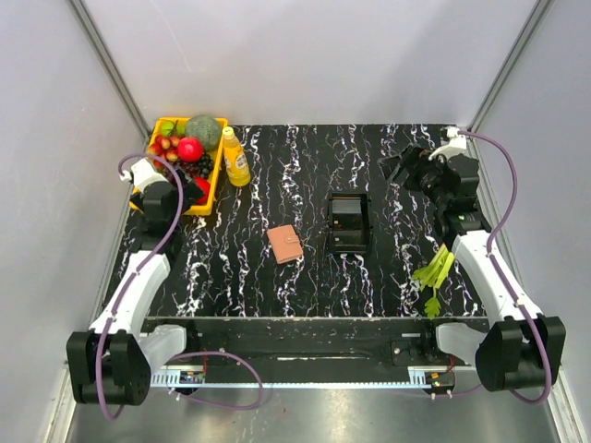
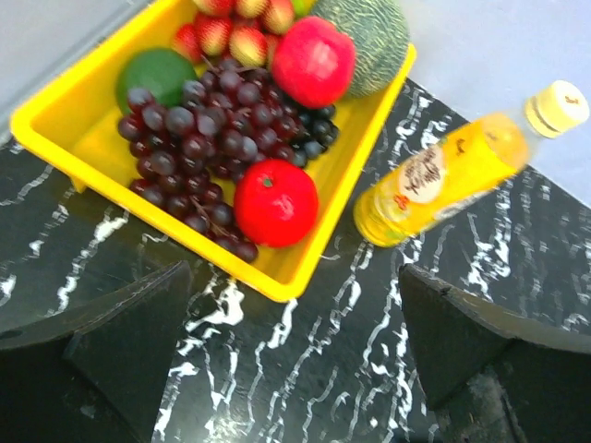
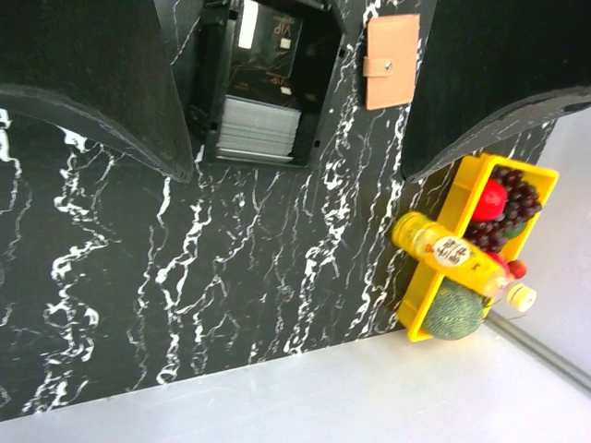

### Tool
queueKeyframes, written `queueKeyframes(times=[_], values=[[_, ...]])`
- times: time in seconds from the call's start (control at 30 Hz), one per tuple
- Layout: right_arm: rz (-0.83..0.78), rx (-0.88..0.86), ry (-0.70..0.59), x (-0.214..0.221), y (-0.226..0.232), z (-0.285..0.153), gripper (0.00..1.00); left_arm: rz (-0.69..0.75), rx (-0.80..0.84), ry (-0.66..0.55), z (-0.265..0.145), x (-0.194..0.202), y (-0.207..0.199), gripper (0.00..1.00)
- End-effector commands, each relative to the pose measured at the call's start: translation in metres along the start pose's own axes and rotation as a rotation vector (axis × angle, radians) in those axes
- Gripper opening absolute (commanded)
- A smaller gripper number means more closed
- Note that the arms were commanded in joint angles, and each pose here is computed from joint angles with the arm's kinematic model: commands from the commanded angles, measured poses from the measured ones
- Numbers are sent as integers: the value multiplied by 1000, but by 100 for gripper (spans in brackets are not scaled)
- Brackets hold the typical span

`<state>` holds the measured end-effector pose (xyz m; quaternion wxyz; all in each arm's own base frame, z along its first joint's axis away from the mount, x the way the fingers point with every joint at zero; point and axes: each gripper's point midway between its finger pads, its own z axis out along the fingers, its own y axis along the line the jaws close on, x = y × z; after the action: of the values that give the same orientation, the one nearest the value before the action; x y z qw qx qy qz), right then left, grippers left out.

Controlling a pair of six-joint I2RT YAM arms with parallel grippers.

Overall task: Put the credit cards into the card holder
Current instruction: Open the card holder at the center of the board.

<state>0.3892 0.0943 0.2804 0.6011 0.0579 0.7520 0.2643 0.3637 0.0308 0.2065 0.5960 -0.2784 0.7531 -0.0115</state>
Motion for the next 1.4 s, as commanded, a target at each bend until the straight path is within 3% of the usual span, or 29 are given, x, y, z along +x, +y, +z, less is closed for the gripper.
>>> queueKeyframes(times=[0.0,0.2,0.37,0.57,0.83,1.13,1.37], values=[[14,-107,42,0,25,-13,99,-119,189,22,-19,-3,-33,99],[11,-150,145,23,29,-12,98,-100,342,158,-24,15,-65,99],[-34,-128,283,54,43,-11,79,5,396,276,-28,58,-90,99],[-94,-220,405,88,101,-4,74,97,375,412,-38,123,-93,99],[-104,-271,479,123,150,12,67,33,487,581,-68,186,-114,81],[-134,-229,613,182,166,29,56,-59,587,721,-78,226,-129,43],[-188,-160,711,222,154,35,51,-82,606,787,-84,250,-134,47]])
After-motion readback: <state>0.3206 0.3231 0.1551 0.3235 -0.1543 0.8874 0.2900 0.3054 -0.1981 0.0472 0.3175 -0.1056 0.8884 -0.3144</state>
